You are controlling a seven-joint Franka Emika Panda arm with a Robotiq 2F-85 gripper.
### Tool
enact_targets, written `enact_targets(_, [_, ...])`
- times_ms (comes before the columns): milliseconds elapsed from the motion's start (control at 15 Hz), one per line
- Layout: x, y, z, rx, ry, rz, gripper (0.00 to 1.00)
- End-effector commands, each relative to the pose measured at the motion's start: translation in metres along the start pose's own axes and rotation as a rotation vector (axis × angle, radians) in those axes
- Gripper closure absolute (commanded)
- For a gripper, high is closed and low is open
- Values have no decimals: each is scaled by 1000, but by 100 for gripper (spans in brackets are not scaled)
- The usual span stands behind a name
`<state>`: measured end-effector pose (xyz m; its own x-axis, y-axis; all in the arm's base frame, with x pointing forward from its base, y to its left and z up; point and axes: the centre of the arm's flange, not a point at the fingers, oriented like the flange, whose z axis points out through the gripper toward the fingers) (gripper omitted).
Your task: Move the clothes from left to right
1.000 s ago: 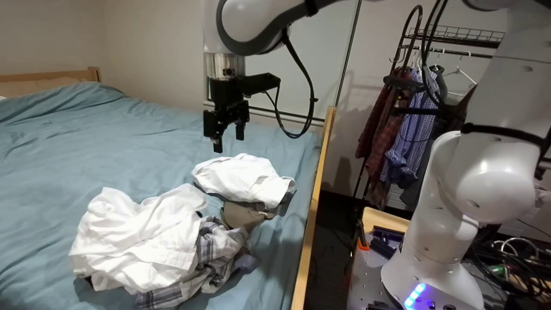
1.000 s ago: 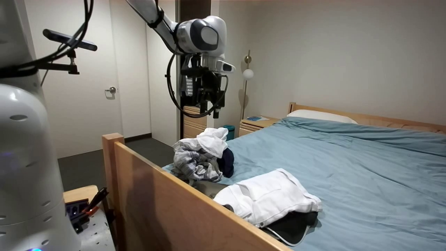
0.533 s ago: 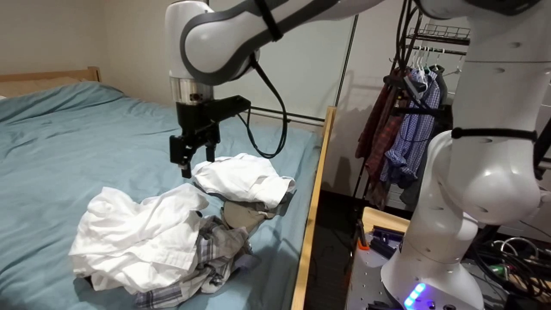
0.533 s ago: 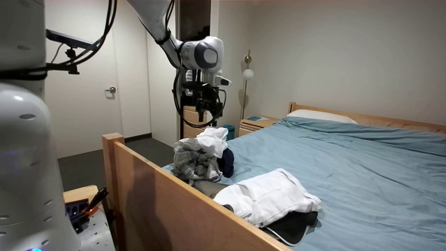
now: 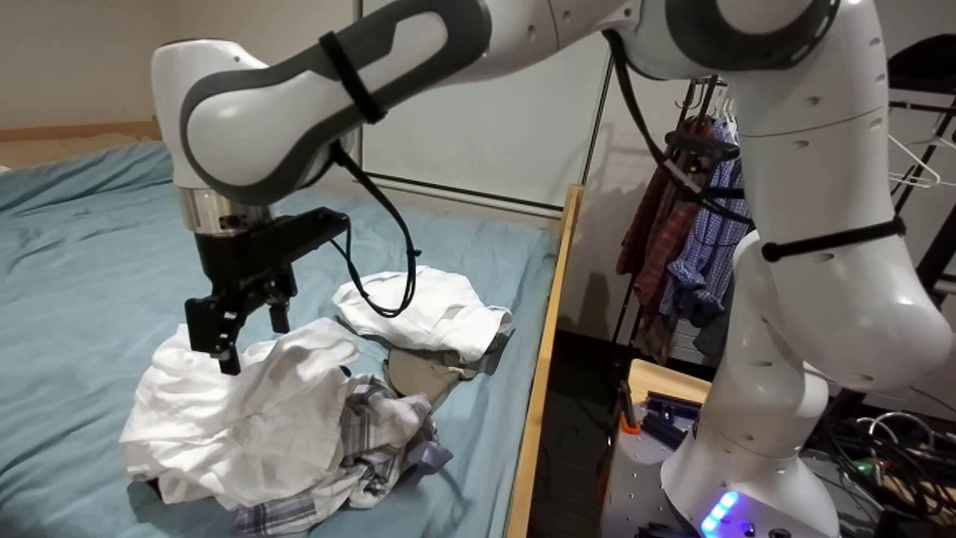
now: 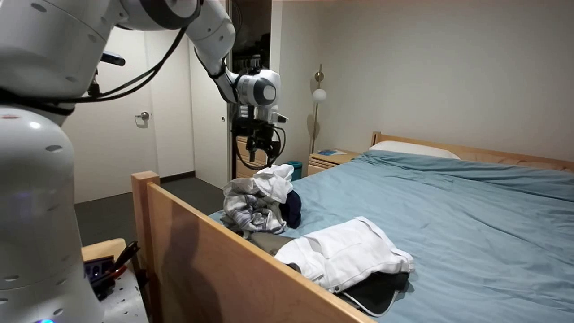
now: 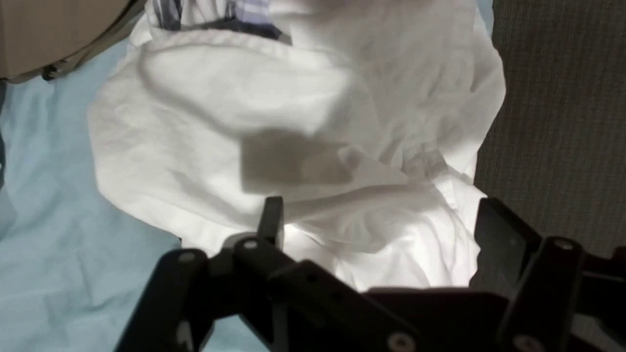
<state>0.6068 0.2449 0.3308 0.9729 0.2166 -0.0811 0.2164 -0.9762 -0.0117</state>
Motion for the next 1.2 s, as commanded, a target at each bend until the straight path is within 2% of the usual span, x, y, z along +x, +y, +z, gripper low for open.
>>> enact_targets(0, [44,-14,15,-88,-42,-17,0])
enact_targets(200, [61,-14,33,-171,-48,-44,0])
enact_targets(467, [78,-34,48,-153,-46,-163,0])
enact_targets(600, [80,-38,54,-119,-52,-221,0])
enact_targets(933, [89,-35,69,-128,-52,-265,0])
enact_targets(1133, [93,-34,78,-125,-93,-311,0])
